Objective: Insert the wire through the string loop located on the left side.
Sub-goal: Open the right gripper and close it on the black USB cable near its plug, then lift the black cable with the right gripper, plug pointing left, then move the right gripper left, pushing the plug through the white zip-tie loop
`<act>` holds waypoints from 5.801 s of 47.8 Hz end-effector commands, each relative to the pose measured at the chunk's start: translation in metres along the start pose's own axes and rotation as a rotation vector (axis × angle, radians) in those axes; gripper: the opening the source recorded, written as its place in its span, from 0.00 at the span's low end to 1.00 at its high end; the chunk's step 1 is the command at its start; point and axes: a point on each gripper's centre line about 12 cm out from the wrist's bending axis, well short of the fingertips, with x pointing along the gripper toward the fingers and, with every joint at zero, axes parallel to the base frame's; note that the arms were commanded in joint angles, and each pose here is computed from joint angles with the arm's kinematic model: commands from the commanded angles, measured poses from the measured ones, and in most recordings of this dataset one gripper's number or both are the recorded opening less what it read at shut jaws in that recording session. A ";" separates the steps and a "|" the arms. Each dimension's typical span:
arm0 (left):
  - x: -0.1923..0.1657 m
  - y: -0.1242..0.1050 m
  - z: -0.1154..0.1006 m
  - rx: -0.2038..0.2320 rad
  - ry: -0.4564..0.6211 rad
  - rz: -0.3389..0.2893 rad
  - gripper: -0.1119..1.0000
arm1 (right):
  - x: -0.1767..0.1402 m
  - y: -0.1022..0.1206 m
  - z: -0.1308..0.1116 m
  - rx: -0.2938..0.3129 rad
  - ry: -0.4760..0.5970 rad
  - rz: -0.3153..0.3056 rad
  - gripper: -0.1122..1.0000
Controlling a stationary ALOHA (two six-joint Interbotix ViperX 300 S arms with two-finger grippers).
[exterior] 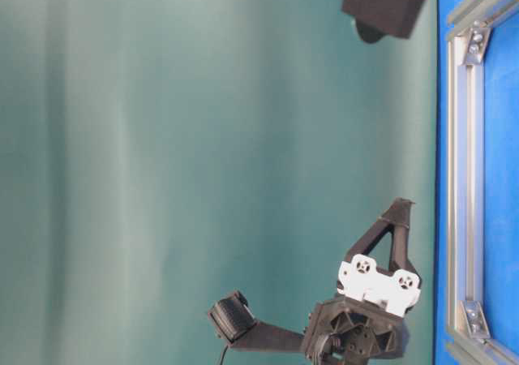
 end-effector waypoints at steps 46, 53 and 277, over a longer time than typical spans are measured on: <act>-0.003 -0.002 0.012 0.001 -0.035 -0.006 0.10 | -0.006 0.008 0.029 0.004 -0.076 0.019 0.10; -0.003 -0.002 0.012 0.001 -0.035 -0.006 0.10 | -0.015 0.013 0.049 0.000 -0.077 0.024 0.10; -0.010 -0.003 0.008 0.004 -0.039 -0.012 0.10 | 0.009 -0.081 0.104 0.050 -0.072 -0.195 0.10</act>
